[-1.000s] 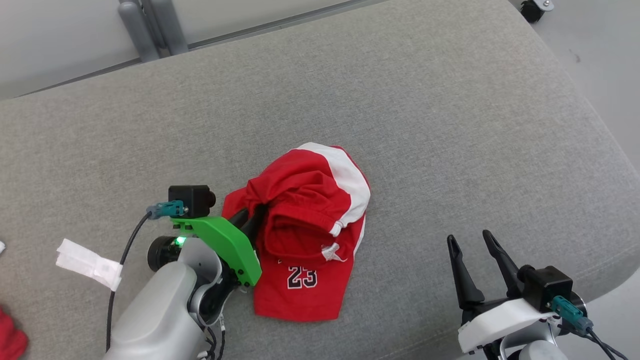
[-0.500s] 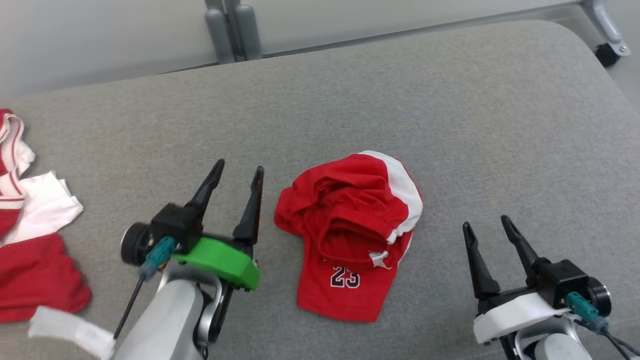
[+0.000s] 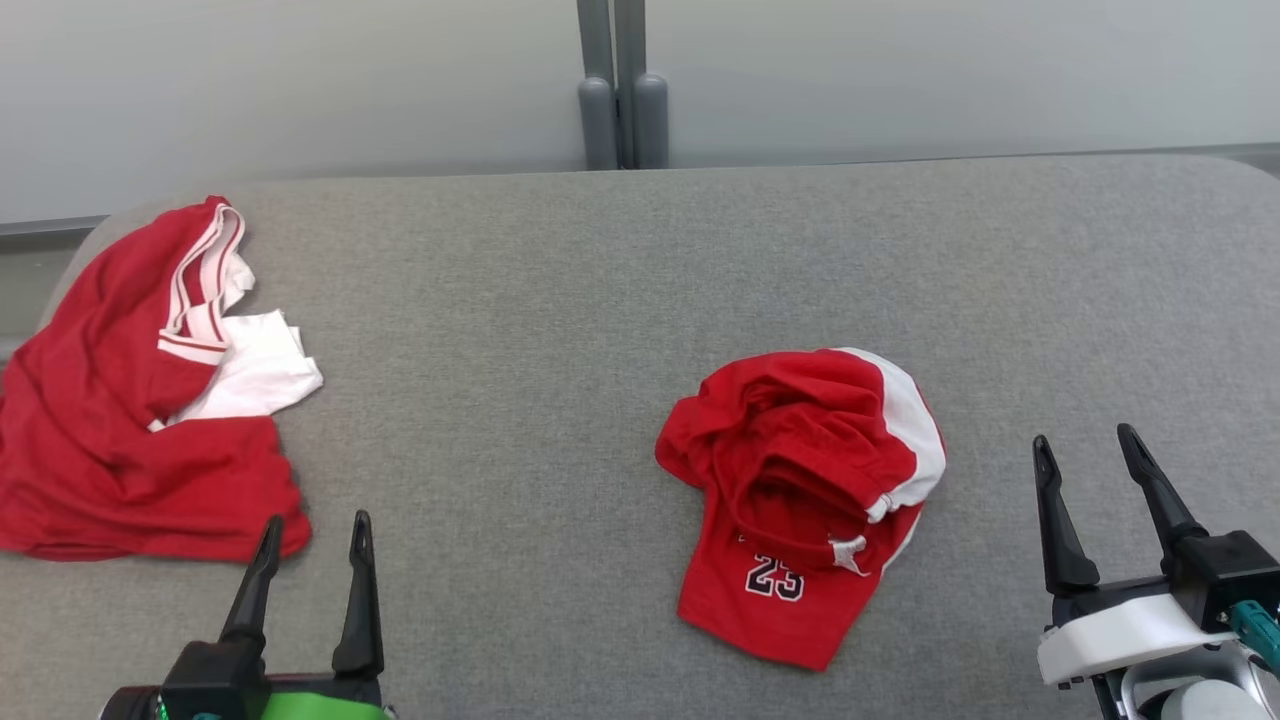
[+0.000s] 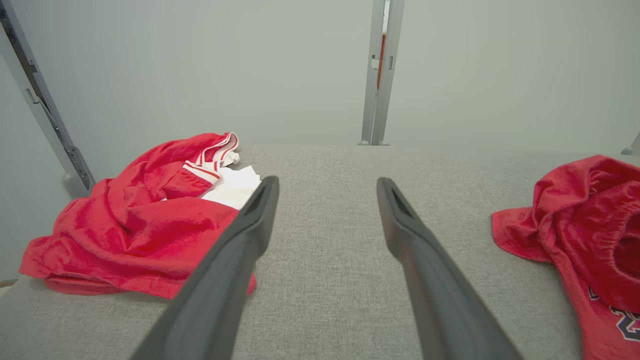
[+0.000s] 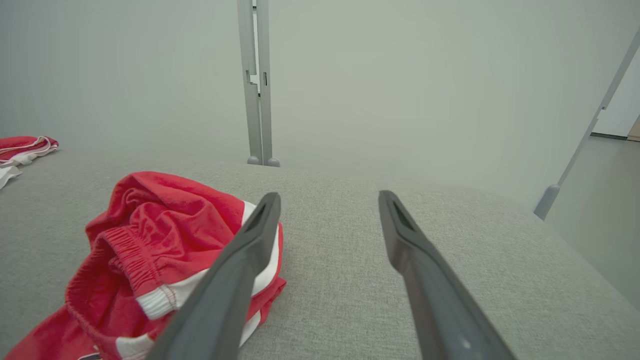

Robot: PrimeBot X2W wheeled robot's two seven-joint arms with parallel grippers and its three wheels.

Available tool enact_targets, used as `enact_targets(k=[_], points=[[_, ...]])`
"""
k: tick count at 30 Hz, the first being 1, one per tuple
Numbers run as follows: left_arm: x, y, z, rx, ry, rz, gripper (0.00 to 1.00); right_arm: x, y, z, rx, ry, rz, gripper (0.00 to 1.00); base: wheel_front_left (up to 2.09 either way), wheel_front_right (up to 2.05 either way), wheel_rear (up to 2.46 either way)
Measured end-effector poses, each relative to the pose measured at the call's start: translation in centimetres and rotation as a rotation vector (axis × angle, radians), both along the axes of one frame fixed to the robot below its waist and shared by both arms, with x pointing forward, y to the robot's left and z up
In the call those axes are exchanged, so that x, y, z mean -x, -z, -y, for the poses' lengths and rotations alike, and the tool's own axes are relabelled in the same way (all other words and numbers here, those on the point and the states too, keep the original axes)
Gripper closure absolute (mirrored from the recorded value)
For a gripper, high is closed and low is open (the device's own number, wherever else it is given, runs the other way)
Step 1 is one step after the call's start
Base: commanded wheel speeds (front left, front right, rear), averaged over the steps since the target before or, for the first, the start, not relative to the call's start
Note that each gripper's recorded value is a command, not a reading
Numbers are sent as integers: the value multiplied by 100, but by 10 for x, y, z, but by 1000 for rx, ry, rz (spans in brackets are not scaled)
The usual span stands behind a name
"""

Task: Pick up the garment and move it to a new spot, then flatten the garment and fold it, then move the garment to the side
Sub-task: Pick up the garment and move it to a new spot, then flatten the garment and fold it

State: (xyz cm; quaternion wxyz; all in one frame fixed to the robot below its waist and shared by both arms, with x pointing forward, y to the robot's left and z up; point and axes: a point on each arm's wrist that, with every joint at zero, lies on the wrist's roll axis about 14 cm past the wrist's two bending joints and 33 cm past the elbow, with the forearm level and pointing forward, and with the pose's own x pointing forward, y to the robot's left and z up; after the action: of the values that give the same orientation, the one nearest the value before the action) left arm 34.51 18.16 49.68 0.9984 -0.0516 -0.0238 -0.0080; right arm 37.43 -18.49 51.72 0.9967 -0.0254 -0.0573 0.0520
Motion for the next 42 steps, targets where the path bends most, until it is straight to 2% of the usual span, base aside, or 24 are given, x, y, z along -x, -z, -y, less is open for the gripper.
enact_targets(k=[8,31,34,42], points=[[25,23,-25,-12,-27,-67,0,4,16,-13,17,-33,-49,0,0,0,0],[10,31,11,9,89,-88,0,16,27,-4,-15,15,-83,0,0,0,0],[5,28,45,21,191,-81,0,15,25,-2,-17,21,-77,0,0,0,0],[6,5,193,16,690,-39,0,17,17,8,-25,53,-55,0,0,0,0]])
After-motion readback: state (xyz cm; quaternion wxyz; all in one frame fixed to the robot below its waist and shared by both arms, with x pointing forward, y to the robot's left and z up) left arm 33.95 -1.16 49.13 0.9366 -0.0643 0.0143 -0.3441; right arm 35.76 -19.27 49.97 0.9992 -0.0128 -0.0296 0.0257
